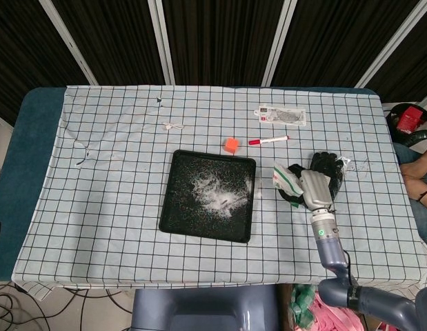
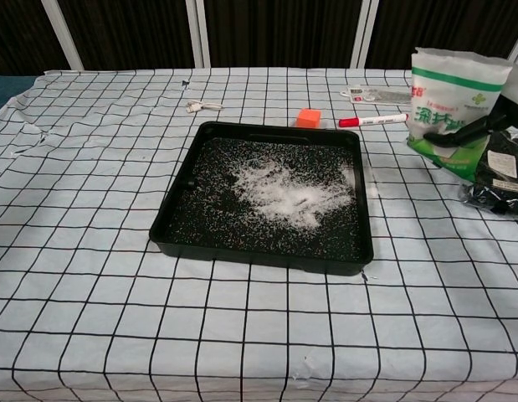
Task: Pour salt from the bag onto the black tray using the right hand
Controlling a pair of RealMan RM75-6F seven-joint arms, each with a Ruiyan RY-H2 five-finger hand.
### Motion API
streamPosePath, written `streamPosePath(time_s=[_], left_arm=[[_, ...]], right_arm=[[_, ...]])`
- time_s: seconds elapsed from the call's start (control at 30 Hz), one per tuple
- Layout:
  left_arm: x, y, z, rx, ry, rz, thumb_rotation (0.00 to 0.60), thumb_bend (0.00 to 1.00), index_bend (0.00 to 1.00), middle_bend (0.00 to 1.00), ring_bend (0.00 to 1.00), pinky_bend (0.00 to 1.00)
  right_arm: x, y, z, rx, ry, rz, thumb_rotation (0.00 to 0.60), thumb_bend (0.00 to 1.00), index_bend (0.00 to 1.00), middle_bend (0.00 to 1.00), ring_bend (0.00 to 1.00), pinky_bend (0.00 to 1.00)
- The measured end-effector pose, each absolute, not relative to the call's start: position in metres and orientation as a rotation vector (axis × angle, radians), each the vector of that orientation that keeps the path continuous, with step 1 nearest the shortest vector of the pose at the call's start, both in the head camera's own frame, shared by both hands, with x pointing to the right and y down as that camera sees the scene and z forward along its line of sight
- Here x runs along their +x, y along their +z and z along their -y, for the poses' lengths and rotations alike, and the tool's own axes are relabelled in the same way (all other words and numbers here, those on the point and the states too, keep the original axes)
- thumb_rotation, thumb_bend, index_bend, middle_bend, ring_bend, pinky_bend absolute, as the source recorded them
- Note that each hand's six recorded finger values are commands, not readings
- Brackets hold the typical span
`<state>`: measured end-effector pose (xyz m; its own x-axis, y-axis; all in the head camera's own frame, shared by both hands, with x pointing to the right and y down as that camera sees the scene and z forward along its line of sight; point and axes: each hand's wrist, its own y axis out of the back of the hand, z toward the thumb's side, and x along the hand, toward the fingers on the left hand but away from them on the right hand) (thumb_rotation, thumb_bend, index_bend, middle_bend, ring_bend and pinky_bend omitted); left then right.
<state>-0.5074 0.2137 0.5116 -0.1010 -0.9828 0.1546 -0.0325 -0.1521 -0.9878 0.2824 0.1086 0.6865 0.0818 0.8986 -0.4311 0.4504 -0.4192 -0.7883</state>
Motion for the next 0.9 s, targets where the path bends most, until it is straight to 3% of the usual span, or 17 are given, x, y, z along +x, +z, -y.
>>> streamPosePath(time_s=[0.63,0.9], left_arm=[[-0.510,0.509,-0.214,-1.284,-1.389,-1.238,0.600,0.32,0.27,0.14,0.05,0.10],[-0.511,0.509,-0.214,-1.285,-1.388,-1.239,0.600,0.32,0.27,0.14,0.05,0.10]], right_arm=[[0.250,0.721,-0.141,-1.924,1.387,1.397,0.600,0.38,0.63,0.37,0.46,0.42],[0.241,0.726,-0.144,-1.927,1.416,1.459,0.600,0.35,0.61,0.34,0.39,0.42]])
